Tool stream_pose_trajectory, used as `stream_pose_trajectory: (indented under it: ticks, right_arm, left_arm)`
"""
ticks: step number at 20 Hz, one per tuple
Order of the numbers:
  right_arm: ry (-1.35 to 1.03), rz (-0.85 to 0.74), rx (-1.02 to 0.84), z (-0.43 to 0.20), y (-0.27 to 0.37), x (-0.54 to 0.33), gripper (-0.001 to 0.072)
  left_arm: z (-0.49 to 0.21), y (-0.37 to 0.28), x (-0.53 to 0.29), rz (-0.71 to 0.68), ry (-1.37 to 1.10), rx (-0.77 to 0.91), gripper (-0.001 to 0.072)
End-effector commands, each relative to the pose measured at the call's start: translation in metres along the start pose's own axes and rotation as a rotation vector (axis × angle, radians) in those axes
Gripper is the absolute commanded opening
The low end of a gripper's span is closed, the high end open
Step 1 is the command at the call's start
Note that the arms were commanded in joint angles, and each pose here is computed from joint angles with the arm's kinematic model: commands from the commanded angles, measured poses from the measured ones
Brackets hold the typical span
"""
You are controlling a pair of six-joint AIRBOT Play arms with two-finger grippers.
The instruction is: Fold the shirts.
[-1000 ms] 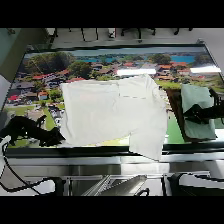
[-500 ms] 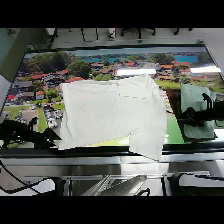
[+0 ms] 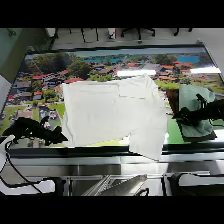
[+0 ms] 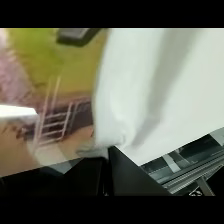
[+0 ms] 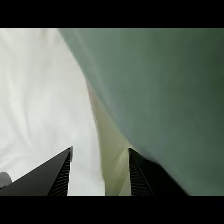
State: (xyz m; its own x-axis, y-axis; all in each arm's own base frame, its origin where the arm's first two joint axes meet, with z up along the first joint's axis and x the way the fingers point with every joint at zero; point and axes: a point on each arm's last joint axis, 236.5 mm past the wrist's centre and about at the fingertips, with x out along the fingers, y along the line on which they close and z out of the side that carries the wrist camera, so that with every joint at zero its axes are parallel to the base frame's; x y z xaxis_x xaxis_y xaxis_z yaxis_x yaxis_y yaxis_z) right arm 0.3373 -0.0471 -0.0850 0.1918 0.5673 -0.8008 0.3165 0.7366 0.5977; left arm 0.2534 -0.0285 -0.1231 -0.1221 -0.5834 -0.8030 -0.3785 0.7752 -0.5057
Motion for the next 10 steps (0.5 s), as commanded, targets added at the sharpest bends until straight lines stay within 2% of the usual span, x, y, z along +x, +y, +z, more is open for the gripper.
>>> stream_pose_trajectory:
  ticks: [1,7,10]
  right_arm:
    - [0.006,-0.004,0.020,0.003,-0.007,0.011,0.0402]
    - [0.128,-0.003,0.010,-0.014,0.006,0.056,0.0400]
    - [0.136,0.064,0.015,-0.013,0.026,0.070,0.0386]
  left_arm:
    - [0.017,-0.017,-0.011,0.013,-0.026,0.065,0.0025]
    - [0.036,-0.024,-0.026,0.026,-0.084,0.100,0.0026]
    - [0.036,-0.024,-0.026,0.026,-0.083,0.100,0.0026]
